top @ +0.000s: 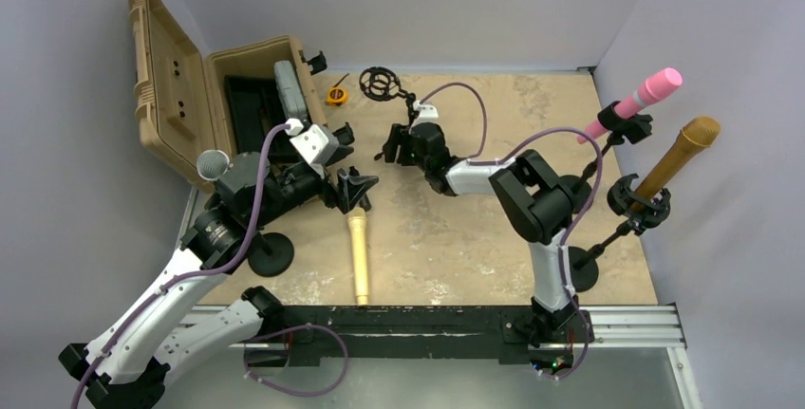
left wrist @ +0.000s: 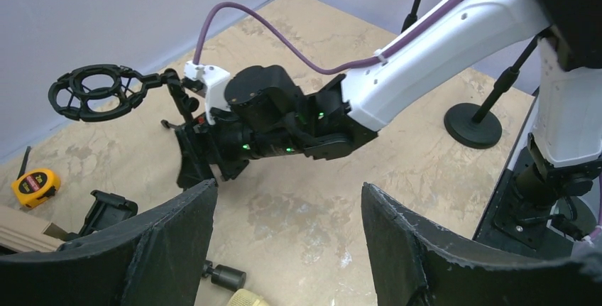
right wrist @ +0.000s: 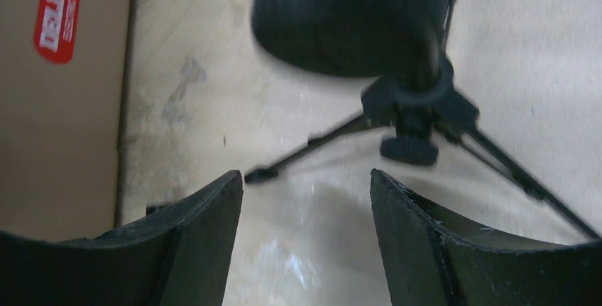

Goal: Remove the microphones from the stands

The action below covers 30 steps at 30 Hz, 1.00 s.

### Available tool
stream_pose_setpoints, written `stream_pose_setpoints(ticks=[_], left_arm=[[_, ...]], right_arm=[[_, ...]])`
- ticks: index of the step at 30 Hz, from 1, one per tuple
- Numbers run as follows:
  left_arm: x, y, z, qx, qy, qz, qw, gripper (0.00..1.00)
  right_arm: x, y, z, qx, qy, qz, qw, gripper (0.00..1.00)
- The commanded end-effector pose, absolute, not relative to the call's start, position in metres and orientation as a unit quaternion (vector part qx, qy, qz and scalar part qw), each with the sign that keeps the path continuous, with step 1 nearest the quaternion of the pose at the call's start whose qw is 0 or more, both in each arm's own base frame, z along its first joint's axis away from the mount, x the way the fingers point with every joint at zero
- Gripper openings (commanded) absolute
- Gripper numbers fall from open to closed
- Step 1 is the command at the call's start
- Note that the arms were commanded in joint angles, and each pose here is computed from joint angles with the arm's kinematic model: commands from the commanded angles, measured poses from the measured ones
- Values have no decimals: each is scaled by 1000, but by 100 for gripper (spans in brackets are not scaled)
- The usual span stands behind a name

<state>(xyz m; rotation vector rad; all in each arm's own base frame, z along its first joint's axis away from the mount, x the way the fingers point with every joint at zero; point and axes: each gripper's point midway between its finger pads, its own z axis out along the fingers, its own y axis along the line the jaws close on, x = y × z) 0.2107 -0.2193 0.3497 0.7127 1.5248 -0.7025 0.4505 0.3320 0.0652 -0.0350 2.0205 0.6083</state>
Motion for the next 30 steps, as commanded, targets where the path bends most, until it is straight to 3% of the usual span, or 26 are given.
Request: stream_pose_setpoints(ticks=[1,13,18,19,20,25,26,28,30], left_arm=[[209,-217,369,312,640,-299,635,72],[207,-218,370,316,637,-299,636,72],[209,-217,368,314,640,-292,638,72],[210,-217,367,315,641,-291,637,72],[210,-218,366,315,642,-290,636,72],[211,-220,363,317,644,-294,631,73],[211,-221,362,318,645,-294,629,73],[212,-223,360,319,648,-296,625,73],[213,-226,358,320,649,-298,622,73]], right_arm=[[505,340,107,16,794,239,558,65],[622,353,123,0,761,215,612,64],[639,357,140,-4,751,218,624,64],[637,356,148,-3,748,219,626,45],[634,354,156,-2,745,221,629,63],[587,332,193,3,737,225,637,71],[571,327,200,1,737,227,637,75],[545,322,208,-3,740,231,632,92],[516,317,208,-12,742,243,625,95]])
